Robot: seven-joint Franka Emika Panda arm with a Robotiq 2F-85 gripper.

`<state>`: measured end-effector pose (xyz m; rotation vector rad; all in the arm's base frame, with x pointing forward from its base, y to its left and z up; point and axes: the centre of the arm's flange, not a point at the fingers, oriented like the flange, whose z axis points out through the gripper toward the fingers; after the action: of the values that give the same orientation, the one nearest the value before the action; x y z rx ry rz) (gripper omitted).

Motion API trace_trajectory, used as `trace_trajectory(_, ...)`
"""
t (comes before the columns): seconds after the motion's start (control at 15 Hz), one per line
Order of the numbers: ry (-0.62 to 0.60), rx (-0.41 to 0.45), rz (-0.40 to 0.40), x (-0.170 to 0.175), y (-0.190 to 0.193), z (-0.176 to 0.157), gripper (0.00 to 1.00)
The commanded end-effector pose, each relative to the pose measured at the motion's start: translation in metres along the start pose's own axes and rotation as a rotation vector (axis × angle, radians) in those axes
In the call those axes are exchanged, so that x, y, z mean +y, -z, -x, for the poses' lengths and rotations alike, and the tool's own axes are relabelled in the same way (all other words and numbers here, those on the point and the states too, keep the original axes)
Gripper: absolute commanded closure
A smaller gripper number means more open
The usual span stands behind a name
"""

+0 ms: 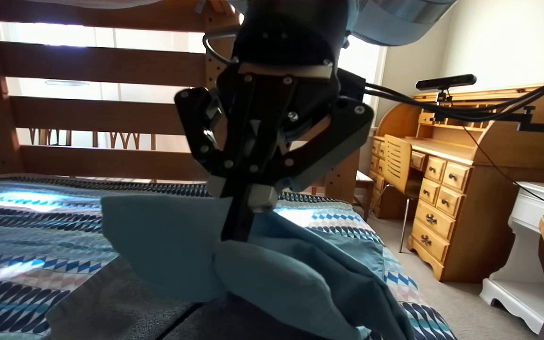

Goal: Pull the blue pillow case to the left

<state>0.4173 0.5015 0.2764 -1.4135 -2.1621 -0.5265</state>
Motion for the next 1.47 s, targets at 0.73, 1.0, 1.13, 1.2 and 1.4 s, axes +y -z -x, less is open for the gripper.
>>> trace_trajectory(0.73,-0.056,-0.071,0.142,0.026,0.023,0.030,0.19)
trace_trajectory(1.0,-0.229,-0.174,0.240,0.049,0.053,0.083,0.00)
trace_trajectory(1.13,-0.315,-0.230,0.275,0.056,0.067,0.106,0.00)
trace_trajectory(1.2,-0.362,-0.252,0.291,0.059,0.074,0.116,0.00)
trace_trajectory(1.4,-0.514,-0.299,0.324,0.069,0.085,0.131,0.00)
